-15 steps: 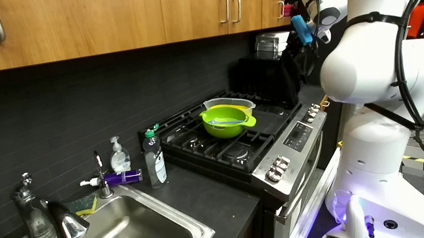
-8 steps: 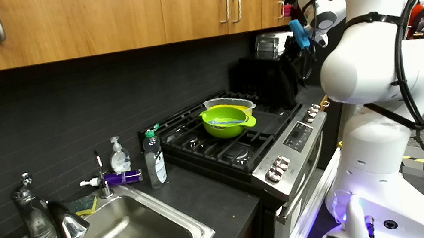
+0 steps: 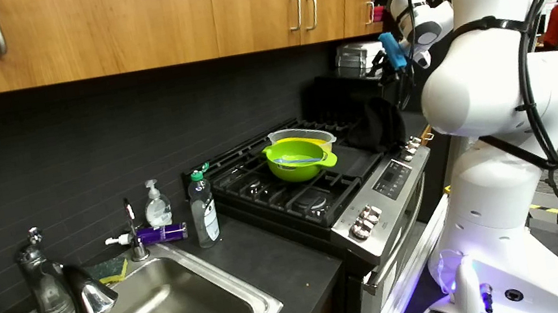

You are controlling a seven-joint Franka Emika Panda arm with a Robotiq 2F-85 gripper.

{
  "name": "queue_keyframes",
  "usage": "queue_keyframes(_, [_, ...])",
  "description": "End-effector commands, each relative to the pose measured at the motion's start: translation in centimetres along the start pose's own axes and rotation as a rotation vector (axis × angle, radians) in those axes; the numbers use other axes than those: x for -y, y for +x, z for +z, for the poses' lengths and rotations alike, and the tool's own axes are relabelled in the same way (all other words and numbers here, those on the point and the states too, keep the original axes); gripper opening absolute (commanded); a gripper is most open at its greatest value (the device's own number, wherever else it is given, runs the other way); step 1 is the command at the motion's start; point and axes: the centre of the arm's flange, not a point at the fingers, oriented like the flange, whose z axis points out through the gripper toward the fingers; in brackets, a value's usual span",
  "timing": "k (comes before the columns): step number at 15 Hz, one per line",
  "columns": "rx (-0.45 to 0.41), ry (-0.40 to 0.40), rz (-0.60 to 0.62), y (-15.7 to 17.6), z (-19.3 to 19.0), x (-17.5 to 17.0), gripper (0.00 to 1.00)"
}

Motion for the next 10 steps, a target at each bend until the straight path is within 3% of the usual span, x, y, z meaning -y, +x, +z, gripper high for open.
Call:
queue_keyframes(1, [0.0, 0.0, 0.001, 0.0, 0.0, 0.0, 0.63])
queue_keyframes(6, [0.0, 0.0, 0.002, 0.0, 0.0, 0.0, 0.67])
queue_keyframes(7, [0.0, 0.0, 0.002, 0.0, 0.0, 0.0, 0.92])
queue_keyframes(10, [-0.027, -0.037, 0.132, 0.5, 1.6, -0.3, 0.98])
